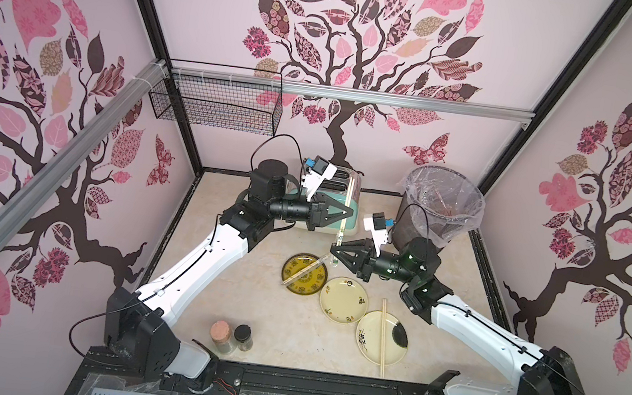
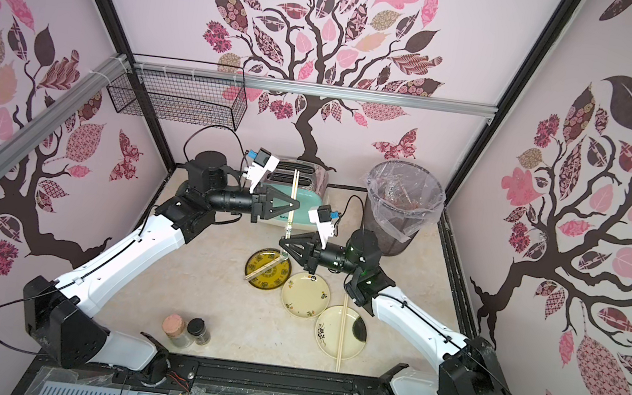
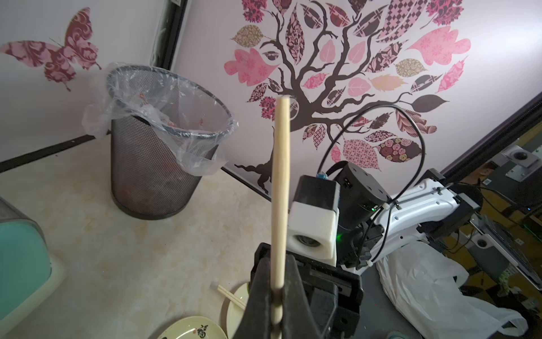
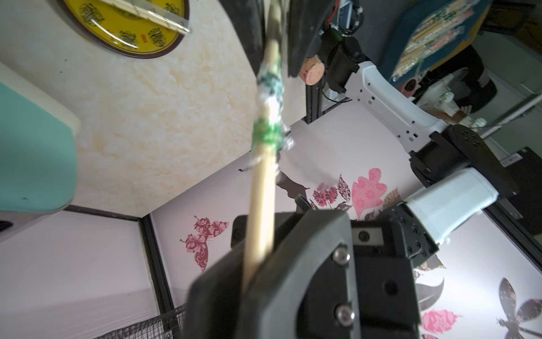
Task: Remove the packaging of disposable chopsticks
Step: Remove the packet bag from the disposable chopsticks.
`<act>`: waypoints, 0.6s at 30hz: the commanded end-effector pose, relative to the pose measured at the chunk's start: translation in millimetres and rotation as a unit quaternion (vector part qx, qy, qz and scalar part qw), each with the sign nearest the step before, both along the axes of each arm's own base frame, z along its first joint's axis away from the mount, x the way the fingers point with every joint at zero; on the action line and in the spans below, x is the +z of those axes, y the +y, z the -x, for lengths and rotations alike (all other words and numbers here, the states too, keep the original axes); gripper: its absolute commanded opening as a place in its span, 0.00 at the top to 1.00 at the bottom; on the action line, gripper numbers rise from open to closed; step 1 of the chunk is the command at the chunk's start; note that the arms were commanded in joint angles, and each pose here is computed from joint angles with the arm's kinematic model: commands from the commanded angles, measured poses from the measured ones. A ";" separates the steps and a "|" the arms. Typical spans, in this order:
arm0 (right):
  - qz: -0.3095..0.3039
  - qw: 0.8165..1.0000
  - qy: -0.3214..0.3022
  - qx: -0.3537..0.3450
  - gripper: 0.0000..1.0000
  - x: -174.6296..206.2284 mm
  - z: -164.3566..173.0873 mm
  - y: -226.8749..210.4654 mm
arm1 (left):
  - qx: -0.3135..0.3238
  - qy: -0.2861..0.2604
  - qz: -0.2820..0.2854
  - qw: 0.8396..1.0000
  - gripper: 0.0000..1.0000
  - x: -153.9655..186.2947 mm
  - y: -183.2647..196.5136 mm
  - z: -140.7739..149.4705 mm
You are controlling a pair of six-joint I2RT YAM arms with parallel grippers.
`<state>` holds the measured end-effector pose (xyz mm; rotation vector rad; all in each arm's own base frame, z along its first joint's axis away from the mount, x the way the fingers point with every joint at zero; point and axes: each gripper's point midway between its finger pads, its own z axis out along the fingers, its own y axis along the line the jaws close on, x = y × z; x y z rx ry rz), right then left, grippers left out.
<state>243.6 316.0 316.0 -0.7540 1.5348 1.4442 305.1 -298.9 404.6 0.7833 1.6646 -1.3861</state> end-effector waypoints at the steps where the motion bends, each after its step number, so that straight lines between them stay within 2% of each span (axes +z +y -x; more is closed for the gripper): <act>1: 0.013 1.000 0.017 0.004 0.82 -18.1 4.4 0.0 | 0.030 -0.029 0.027 0.999 1.00 26.9 14.2 -4.6; 5: 0.019 0.999 0.047 0.010 0.94 -40.0 10.2 -2.2 | 0.037 -0.028 0.029 0.998 1.00 26.9 18.6 -9.2; 9: 0.031 0.997 0.073 0.020 1.00 -62.3 21.1 -1.2 | 0.040 -0.029 0.029 0.998 1.00 26.3 19.9 -11.9; 13: 0.034 0.996 0.081 0.017 1.00 -68.7 25.8 -4.3 | 0.038 -0.026 0.028 0.999 1.00 24.1 19.9 -13.5; 18: 0.035 0.998 0.044 -0.010 0.57 -45.5 20.2 -8.9 | 0.033 -0.022 0.028 0.999 1.00 22.1 18.7 -12.4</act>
